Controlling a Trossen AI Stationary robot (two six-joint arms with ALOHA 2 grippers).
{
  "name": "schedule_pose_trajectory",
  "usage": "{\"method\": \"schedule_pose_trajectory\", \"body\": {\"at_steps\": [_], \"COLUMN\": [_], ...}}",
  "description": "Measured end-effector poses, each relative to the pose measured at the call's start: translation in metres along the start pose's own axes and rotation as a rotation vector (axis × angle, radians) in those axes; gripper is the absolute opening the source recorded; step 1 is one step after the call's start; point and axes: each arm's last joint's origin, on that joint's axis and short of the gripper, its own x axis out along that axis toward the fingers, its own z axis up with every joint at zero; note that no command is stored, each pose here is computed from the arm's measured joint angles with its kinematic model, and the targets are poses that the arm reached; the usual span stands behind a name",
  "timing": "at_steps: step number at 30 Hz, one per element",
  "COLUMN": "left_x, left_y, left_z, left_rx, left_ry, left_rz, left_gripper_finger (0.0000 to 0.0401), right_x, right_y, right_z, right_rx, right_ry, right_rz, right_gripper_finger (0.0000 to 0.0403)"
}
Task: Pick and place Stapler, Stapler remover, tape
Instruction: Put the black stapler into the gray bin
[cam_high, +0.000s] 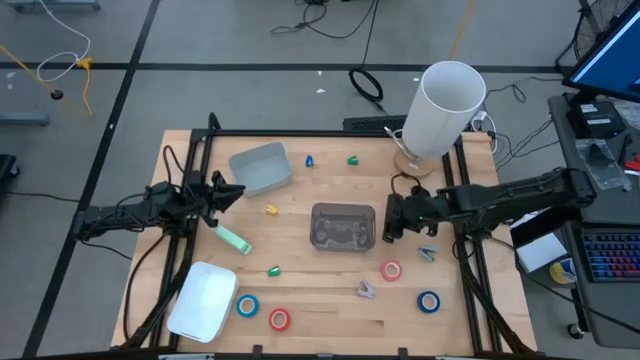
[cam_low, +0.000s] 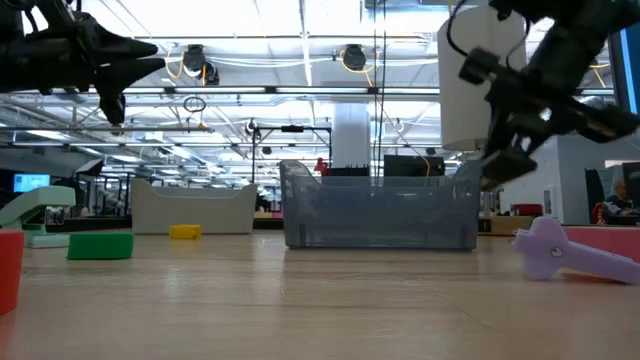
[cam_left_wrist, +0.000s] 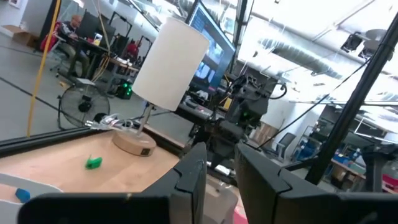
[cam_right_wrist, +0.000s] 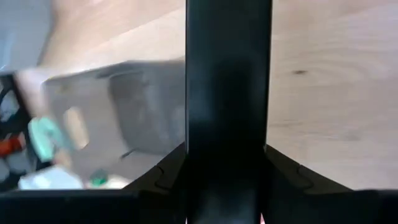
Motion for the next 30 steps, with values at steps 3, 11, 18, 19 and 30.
{"method": "schedule_pose_trajectory", "body": {"at_steps": [3, 11, 18, 19, 30], "left_x": [0.000, 0.000, 0.000, 0.000, 0.000], "left_y": [0.000, 0.001, 0.001, 0.001, 0.002], "left_z": [0.000, 0.002, 0.001, 0.001, 0.001], "left_rx": [0.008, -0.061, -0.129, -0.142, -0.261], "left_ry": [-0.001, -0.031, -0.030, -0.026, -0.041], "left_rz": [-0.001, 0.042, 0.042, 0.044, 0.058], "left_gripper_finger": [0.0086, 0.0086, 0.0086, 0.0086, 0.0086], "right_x": [-0.011, -0.039, -0.041, -0.039, -0.020], "right_y": [0.013, 0.037, 0.054, 0.057, 0.112], "right_z": [-0.002, 0.005, 0.016, 0.017, 0.019], "right_rx": [-0.104, -0.356, -0.512, -0.534, -0.844], "right_ry": [0.008, -0.024, -0.060, -0.054, -0.016], "right_rz": [0.042, 0.056, 0.097, 0.094, 0.065], "right_gripper_finger": [0.0129, 0.0129, 0.0129, 0.0129, 0.0129]}}
